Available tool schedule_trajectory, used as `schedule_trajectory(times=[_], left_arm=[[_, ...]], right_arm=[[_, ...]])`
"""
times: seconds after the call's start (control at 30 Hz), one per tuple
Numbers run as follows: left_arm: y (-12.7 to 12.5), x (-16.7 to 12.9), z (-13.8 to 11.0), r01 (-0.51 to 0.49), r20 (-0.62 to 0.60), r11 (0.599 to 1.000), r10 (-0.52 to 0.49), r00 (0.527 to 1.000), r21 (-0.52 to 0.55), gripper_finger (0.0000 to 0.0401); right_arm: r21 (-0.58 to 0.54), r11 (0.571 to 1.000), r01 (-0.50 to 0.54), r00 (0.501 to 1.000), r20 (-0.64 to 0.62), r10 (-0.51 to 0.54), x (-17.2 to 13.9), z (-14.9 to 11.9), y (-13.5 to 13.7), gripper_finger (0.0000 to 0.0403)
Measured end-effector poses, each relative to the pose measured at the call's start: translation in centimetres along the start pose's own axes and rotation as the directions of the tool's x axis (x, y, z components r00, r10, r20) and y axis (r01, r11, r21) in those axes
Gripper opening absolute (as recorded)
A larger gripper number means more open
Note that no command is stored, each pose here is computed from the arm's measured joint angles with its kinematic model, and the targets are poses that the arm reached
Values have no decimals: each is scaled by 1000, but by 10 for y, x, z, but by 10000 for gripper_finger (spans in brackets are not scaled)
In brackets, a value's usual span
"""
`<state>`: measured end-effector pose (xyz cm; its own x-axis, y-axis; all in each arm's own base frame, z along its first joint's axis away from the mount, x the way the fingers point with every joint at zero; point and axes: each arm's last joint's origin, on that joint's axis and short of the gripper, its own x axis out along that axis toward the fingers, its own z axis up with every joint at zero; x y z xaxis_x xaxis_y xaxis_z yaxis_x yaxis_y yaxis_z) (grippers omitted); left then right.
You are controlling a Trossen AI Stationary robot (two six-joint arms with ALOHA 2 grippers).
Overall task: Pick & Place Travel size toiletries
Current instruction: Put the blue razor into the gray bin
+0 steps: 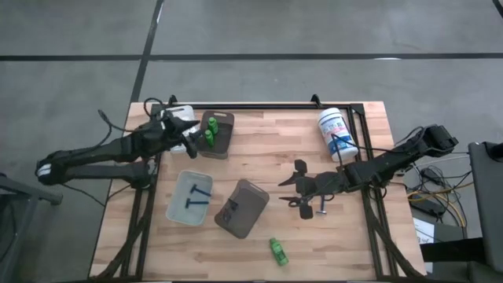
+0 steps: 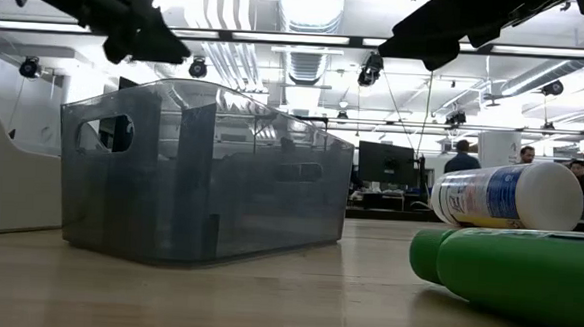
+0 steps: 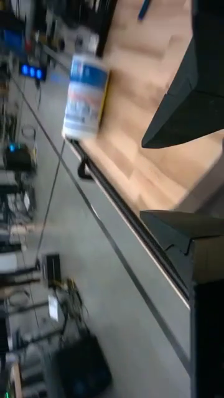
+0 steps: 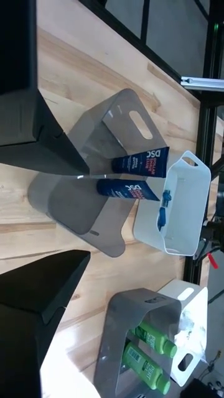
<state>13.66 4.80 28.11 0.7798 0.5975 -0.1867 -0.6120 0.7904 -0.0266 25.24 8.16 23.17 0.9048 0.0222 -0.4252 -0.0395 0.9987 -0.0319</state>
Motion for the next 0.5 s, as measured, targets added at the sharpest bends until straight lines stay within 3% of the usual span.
schedule_trajectory(times=[0.2, 0.5], left_arm=[[-30, 8, -1, 148, 16, 988, -149, 989, 36, 177], [-84, 13, -7, 360, 63, 925, -369, 927, 120, 177]], right_arm=[[6, 1000, -1, 1000, 0, 1, 0, 0, 0, 186], [96, 994, -56, 998, -37, 60, 0, -3, 2, 172]])
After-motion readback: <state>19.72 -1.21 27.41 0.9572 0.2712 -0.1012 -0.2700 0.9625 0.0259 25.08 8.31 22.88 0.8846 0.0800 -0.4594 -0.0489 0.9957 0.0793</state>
